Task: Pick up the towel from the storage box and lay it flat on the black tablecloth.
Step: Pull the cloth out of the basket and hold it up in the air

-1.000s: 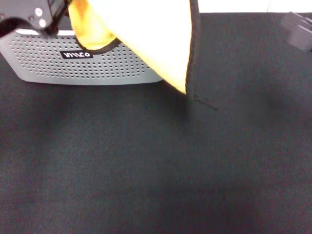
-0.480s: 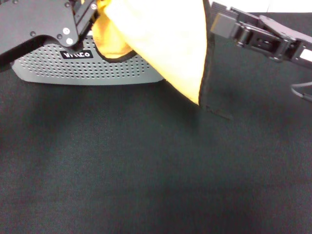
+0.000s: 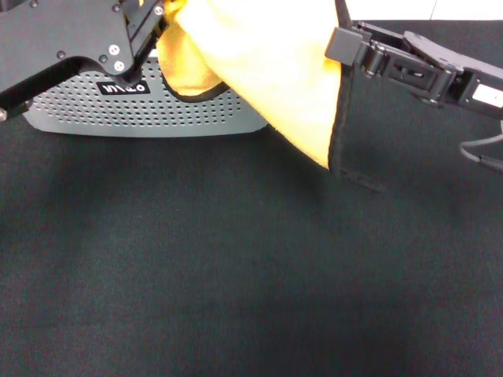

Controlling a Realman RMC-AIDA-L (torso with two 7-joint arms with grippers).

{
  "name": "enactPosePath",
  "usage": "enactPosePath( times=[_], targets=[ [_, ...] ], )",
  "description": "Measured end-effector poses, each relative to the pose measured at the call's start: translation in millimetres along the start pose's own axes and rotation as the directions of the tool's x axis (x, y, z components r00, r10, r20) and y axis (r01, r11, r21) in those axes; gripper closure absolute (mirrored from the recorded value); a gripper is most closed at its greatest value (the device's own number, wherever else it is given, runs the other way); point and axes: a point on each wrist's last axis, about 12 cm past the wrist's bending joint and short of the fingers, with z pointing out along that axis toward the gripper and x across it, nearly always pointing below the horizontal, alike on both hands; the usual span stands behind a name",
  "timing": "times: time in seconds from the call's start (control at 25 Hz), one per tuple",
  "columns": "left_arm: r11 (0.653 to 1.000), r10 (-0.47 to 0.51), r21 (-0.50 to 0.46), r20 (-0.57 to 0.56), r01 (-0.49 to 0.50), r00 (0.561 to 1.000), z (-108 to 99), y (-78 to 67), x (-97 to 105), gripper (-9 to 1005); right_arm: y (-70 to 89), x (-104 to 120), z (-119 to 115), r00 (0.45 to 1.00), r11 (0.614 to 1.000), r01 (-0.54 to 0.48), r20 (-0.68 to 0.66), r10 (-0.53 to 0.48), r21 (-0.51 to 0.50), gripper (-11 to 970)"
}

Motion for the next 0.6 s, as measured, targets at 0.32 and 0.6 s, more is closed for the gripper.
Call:
enactPosePath(
  times=[0.32, 0.6],
  targets=[
    [1.0, -0.009, 0.022, 0.025, 0.009, 1.0, -2.2, -3.8, -1.7, 940, 1.3, 9.1, -6.7, 1.0, 1.0, 0.002, 0.0, -0.002, 0.021, 562],
    [0.999, -0.025, 0.024, 0.025, 0.024, 0.999, -5.2, -7.1, 0.5, 938, 3.0, 12.9, -12.4, 0.999, 0.998, 0.047, 0.016, -0.047, 0.039, 798]
  ],
)
